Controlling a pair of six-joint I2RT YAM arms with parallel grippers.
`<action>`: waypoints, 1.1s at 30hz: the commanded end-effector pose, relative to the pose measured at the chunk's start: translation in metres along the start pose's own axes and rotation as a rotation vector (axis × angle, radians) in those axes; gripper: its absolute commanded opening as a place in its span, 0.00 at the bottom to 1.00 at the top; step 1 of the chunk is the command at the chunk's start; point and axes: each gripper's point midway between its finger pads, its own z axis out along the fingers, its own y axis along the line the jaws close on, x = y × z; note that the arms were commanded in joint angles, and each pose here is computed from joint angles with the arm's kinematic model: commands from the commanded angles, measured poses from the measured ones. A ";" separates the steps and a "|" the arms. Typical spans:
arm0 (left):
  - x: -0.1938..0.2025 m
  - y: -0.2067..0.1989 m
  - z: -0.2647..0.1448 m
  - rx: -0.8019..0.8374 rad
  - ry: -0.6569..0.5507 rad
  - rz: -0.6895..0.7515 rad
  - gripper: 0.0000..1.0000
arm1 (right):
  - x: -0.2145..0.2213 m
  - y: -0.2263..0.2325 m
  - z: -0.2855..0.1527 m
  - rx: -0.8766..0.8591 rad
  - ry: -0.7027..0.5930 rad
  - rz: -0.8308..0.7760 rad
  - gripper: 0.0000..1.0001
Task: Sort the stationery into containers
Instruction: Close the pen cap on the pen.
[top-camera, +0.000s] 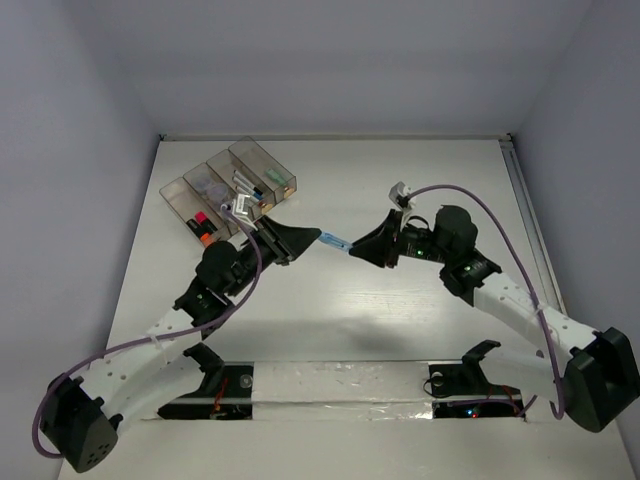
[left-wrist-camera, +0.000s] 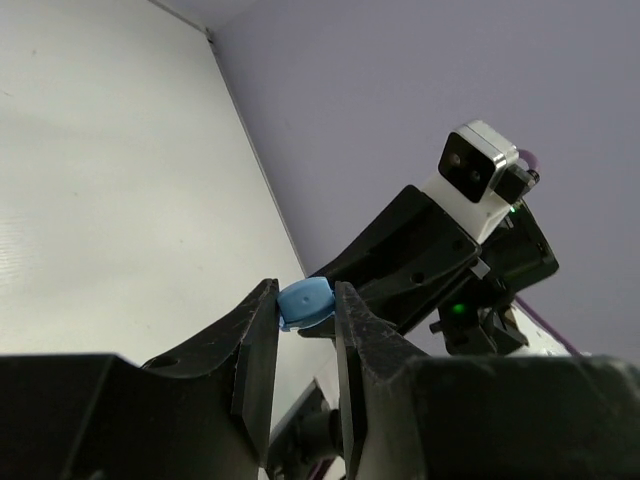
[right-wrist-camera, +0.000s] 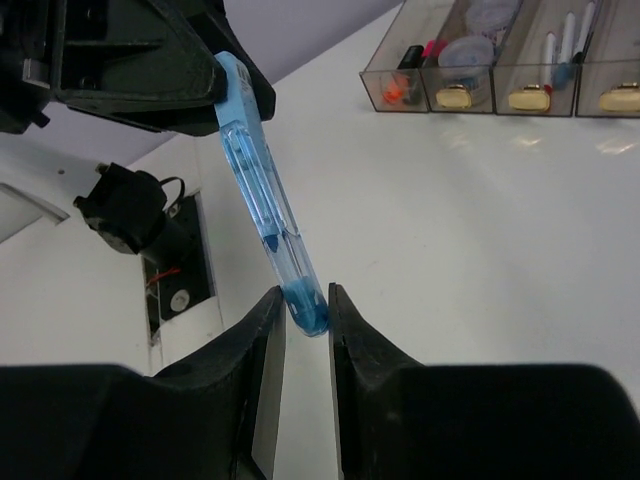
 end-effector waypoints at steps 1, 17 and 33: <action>0.008 -0.050 -0.014 0.177 0.144 0.010 0.00 | -0.032 0.007 -0.004 -0.008 -0.090 -0.119 0.00; 0.010 -0.049 -0.011 0.196 0.163 -0.005 0.00 | -0.039 0.026 0.000 -0.111 -0.082 -0.145 0.00; -0.006 -0.063 -0.010 0.184 0.067 0.061 0.00 | -0.029 0.024 -0.009 -0.057 -0.037 -0.165 0.00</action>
